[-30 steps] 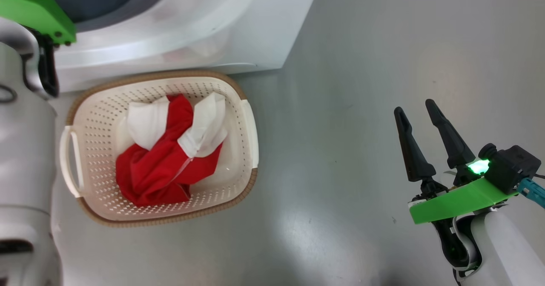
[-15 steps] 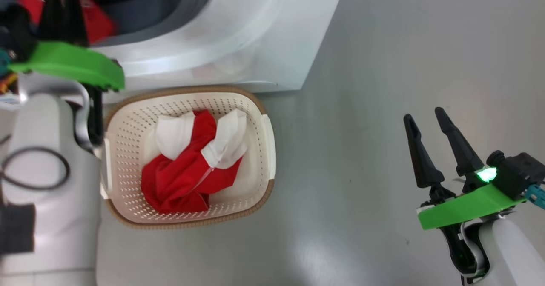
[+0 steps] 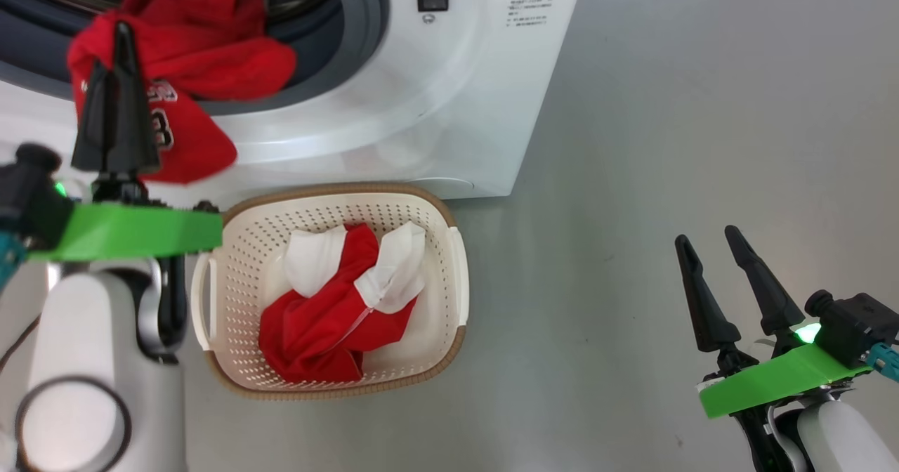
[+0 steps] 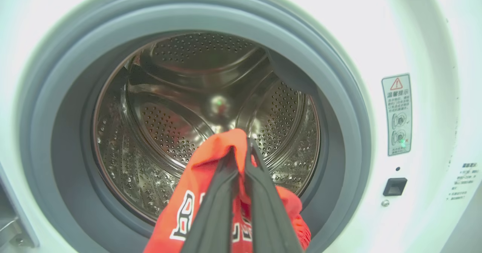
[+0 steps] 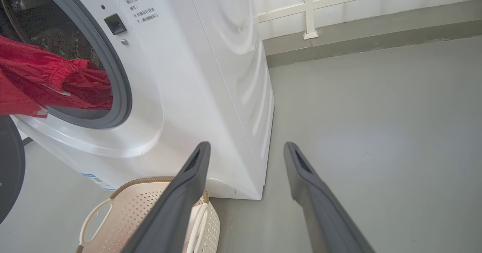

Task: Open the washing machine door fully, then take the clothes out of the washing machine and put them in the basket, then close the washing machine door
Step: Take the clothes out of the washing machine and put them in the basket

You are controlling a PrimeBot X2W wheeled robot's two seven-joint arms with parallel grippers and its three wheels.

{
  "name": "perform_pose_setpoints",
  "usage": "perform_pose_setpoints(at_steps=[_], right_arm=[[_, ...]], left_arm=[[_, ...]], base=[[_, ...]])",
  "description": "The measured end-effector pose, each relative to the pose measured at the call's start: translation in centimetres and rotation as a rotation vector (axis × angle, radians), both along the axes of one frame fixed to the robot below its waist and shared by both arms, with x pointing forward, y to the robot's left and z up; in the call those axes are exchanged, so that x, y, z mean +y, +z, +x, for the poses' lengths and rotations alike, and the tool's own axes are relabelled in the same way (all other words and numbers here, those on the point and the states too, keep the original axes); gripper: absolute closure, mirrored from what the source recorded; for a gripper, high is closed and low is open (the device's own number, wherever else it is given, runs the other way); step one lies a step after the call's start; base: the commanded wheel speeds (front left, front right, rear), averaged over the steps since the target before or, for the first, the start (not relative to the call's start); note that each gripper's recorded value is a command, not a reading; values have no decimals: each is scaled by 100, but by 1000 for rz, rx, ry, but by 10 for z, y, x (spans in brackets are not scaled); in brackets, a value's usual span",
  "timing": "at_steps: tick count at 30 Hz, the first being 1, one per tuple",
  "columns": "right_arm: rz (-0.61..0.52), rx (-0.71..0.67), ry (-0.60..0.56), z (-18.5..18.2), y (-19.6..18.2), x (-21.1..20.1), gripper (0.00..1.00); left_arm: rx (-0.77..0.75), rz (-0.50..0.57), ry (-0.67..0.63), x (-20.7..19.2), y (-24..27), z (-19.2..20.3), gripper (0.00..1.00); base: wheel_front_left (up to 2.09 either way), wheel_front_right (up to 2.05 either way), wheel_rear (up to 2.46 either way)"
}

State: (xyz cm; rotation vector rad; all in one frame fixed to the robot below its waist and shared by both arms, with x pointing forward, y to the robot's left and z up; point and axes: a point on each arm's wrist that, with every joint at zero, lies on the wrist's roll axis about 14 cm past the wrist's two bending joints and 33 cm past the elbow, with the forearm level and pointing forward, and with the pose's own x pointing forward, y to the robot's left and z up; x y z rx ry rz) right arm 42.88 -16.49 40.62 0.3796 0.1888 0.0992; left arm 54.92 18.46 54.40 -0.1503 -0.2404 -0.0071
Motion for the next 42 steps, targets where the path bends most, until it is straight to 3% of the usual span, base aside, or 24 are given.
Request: perform_pose_setpoints(at_steps=[9, 15, 21, 31, 42], right_arm=[[1, -5, 16, -3, 3, 4, 0], [2, -2, 25, -2, 1, 7, 0], [2, 16, 31, 0, -7, 9, 0], [1, 45, 29, 10, -24, 7, 0], [-4, 80, 14, 22, -46, 2, 0]], left_arm=[[-146, -2, 28, 9, 44, -36, 100], [-139, -33, 27, 3, 40, -47, 100], [-2, -64, 7, -7, -8, -49, 100], [365, -130, -19, -21, -135, -60, 100], [613, -106, -100, -44, -224, -51, 100]], base=[[0, 0, 0], [0, 0, 0], [0, 0, 0], [0, 0, 0], [0, 0, 0]])
